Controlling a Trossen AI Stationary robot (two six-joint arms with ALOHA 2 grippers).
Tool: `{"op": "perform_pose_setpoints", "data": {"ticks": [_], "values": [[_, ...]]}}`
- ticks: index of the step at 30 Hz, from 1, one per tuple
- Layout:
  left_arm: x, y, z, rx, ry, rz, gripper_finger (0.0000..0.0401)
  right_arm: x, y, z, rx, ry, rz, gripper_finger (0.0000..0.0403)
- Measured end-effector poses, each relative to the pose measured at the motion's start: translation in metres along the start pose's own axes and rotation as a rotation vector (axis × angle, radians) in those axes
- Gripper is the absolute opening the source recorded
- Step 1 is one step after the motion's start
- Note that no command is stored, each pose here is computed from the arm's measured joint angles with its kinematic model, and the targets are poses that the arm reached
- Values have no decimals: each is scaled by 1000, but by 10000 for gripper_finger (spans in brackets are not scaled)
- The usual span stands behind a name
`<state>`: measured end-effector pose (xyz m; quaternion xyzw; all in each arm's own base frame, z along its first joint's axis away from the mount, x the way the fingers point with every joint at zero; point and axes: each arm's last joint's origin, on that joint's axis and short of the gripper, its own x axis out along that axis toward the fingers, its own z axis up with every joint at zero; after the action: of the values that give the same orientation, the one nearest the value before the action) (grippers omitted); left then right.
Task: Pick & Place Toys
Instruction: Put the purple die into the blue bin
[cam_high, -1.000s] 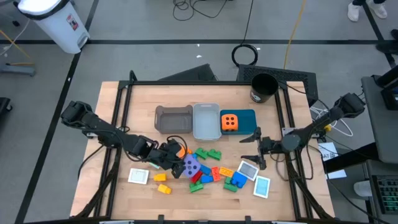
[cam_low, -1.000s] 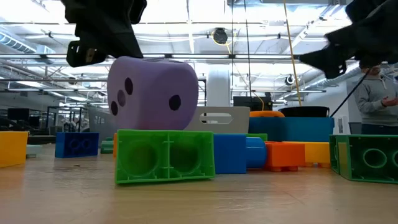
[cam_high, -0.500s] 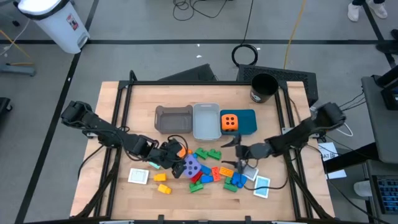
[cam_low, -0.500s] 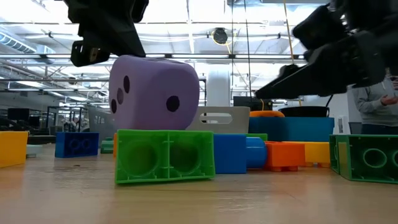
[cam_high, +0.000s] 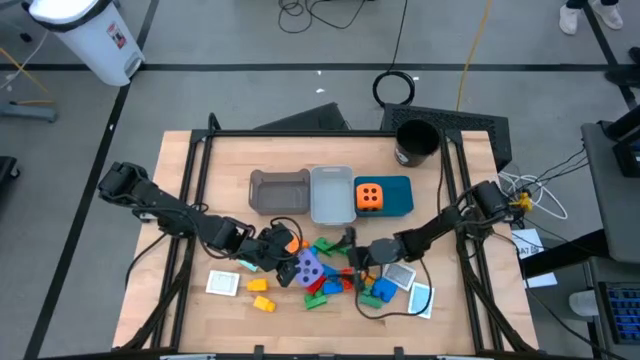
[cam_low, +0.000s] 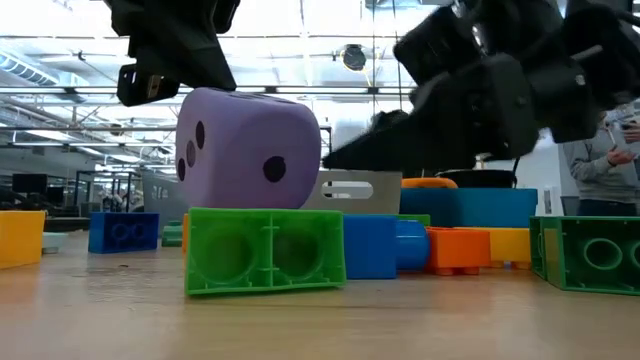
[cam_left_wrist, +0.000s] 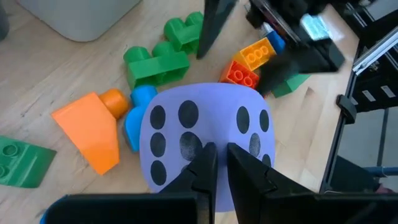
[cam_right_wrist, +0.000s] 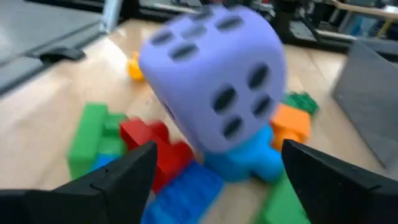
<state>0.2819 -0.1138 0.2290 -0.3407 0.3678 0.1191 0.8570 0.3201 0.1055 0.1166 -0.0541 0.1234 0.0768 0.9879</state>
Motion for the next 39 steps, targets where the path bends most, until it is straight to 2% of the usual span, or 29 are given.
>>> {"op": "perform_pose_setpoints", "data": {"ticks": [7,13,17,24,30,33,39], "values": [[0,0,0,4,-2,-2,34,29,5,10,-31,-32,1,383],[-1,-1,4,11,-20,-23,35,45,4,15,-96,-45,-60,383],[-1,-2,5,15,-30,-27,35,46,4,17,-128,-46,-57,343],[-1,-2,6,25,-29,-30,35,45,5,19,-170,-51,-57,230],[-1,-7,8,40,-56,-76,35,44,7,20,-218,-58,-57,204],[-1,-10,11,48,-79,-115,35,42,9,26,-256,-66,-54,200],[-4,-19,18,100,-151,-206,35,38,9,34,-248,-60,-51,198]]}}
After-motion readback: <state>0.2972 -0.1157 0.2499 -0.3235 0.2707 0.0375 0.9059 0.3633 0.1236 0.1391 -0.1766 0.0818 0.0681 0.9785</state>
